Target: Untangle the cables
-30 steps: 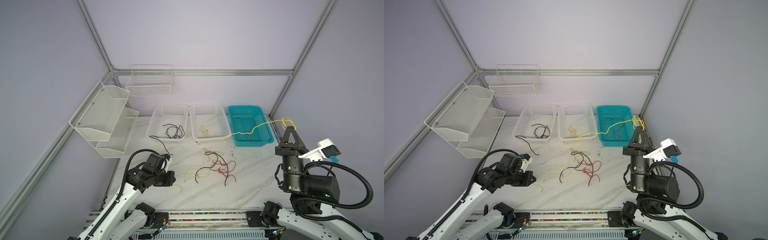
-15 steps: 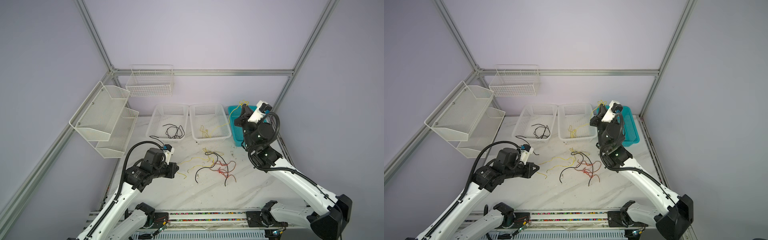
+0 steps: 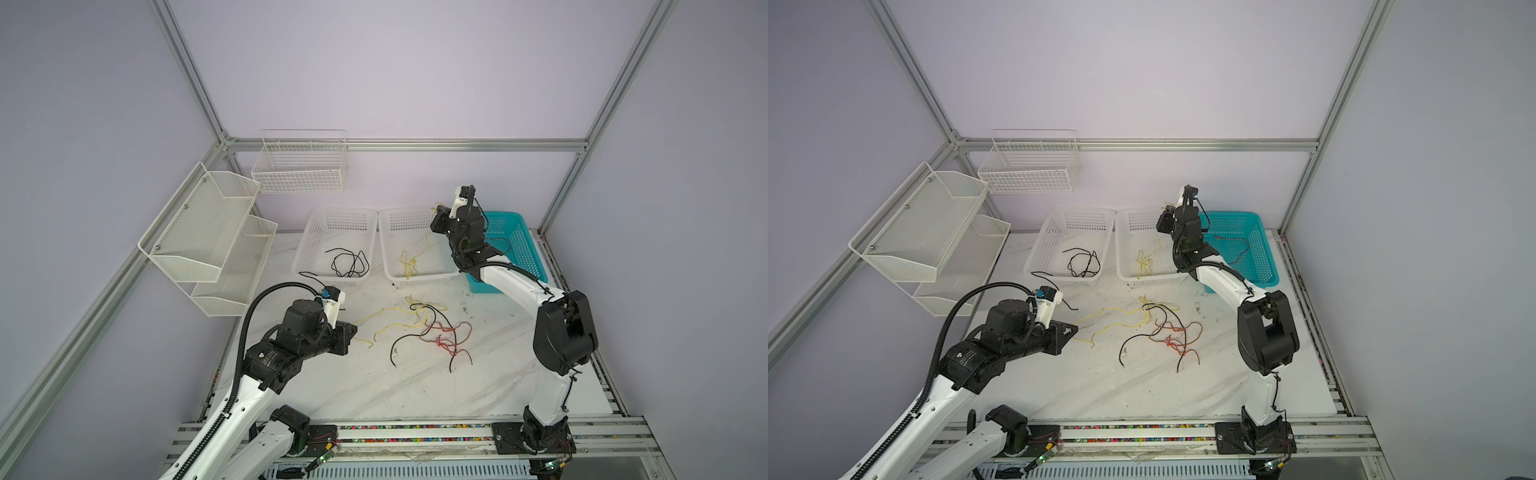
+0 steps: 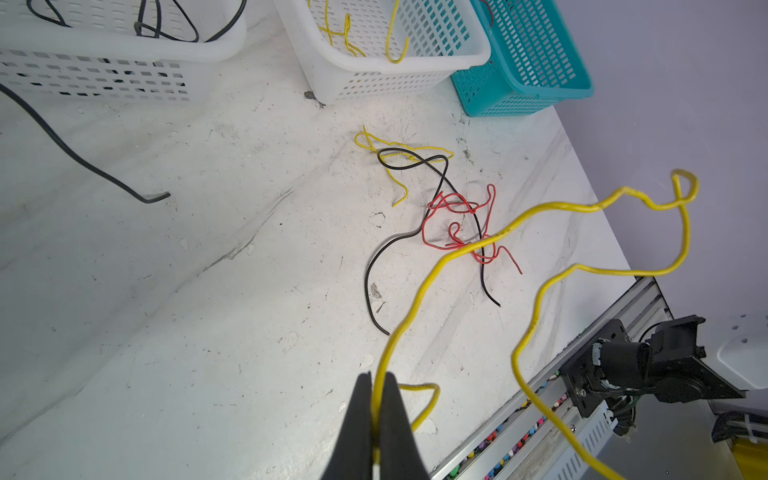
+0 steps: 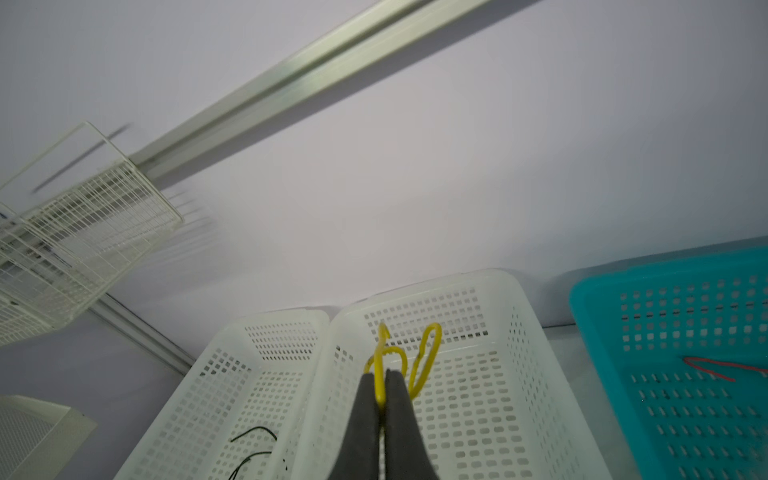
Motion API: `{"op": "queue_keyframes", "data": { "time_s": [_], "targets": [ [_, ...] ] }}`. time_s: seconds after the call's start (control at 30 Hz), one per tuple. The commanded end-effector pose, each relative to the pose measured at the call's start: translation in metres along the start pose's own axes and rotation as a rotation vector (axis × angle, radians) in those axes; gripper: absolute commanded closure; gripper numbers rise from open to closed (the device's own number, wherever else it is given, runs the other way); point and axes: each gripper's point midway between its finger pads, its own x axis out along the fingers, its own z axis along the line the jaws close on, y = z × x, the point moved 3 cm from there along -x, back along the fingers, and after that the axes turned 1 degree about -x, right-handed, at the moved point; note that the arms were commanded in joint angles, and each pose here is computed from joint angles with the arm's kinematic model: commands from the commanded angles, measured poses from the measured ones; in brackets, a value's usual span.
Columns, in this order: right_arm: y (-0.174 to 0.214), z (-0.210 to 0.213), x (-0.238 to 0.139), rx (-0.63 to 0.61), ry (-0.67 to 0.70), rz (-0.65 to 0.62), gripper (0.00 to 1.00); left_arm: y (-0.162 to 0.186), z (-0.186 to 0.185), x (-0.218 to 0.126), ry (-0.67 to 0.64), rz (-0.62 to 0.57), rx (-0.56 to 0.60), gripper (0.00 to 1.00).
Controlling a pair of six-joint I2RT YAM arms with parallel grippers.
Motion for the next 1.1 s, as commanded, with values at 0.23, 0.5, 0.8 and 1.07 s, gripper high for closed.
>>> {"op": "queue_keyframes", "data": {
  "time_s": [0.23,0.5,0.8,1.07],
  "targets": [
    [0.013,-0.001,0.008,0.033,-0.048,0.11,0.44,-0.038,-0.009,0.002,0.009,-0.096,-0.01,1.0],
    [-0.037,0.006,-0.041,0.06,-0.04,0.027,0.31,-0.119,-0.026,0.026,-0.05,-0.079,-0.02,1.0],
    [-0.107,0.008,-0.18,0.145,-0.087,-0.196,0.29,-0.223,-0.033,0.087,-0.126,-0.072,-0.039,1.0],
    [-0.119,-0.004,-0.275,0.17,-0.112,-0.294,0.29,-0.264,-0.036,0.185,-0.031,-0.026,-0.11,1.0]
  ]
}}
